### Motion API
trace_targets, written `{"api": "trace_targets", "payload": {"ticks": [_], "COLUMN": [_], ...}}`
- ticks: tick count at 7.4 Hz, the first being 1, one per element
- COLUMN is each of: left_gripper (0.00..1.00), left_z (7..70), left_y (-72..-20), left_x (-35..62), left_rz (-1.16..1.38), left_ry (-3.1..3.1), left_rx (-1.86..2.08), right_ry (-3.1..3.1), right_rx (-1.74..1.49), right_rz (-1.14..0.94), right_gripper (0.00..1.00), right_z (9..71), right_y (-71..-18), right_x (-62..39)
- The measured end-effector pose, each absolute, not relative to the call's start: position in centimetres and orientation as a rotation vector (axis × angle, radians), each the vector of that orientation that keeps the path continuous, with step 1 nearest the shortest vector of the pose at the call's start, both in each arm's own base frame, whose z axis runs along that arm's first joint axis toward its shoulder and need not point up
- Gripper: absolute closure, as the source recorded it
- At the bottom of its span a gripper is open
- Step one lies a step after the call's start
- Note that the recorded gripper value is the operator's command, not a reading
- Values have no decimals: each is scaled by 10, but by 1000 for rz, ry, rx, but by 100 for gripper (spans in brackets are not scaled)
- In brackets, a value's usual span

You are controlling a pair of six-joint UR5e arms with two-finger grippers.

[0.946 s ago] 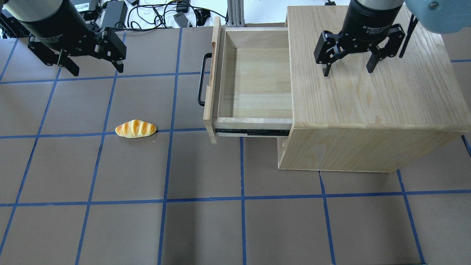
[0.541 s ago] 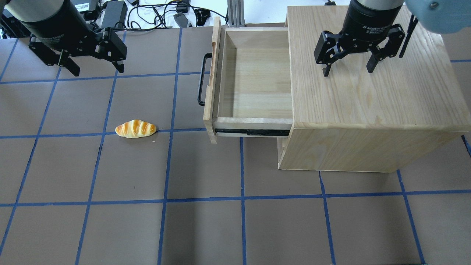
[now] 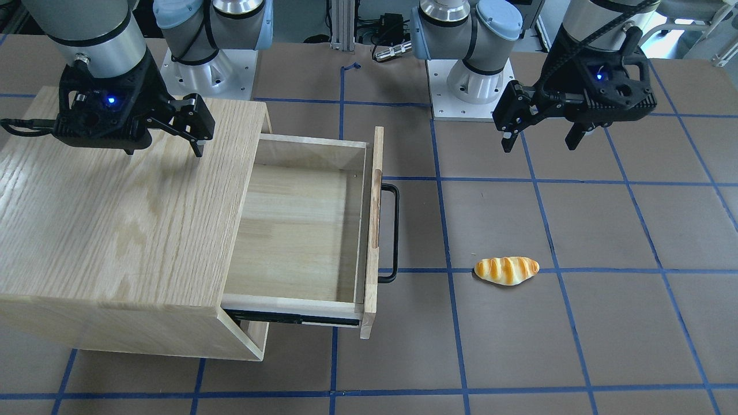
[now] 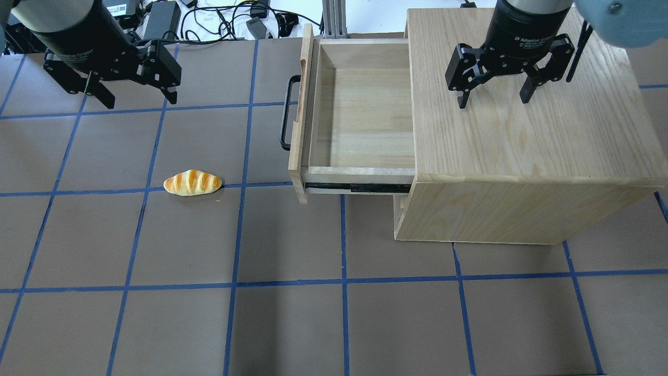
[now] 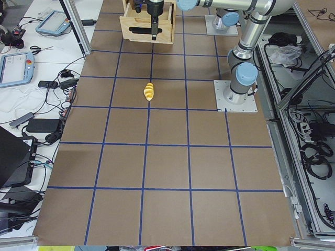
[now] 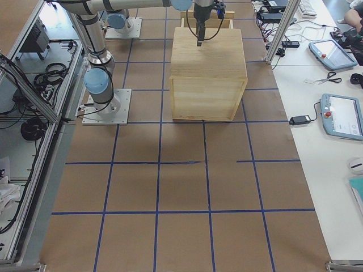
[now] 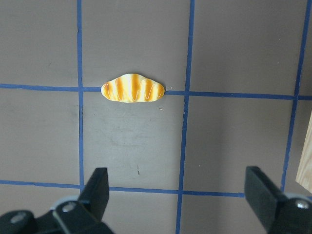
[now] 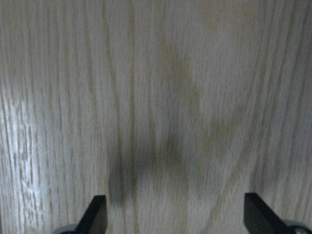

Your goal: Open upper drawer

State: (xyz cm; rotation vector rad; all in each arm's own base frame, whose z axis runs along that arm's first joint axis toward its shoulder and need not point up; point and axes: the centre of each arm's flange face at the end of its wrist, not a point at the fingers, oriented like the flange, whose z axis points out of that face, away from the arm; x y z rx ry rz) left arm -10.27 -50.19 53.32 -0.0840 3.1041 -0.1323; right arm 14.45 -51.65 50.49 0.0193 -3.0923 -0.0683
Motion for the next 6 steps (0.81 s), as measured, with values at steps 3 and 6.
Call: {"api": "trace_targets", "payload": {"ticks": [3,6], "left_gripper": [0,0], "left_z": [532,531], "left_y": [-502,-502], "left_x": [-103,-103], "left_rz": [-129,-126], "left_ry": [3104,3104], "left_rx": [-82,-82], "right_ry": [-3092,-3092], "right_rx": [20,20], "right_rz": [-69,-69], "right_gripper": [0,0], "right_z": [505,505], "right_y": [-517,-517], "right_x": [144,144]}}
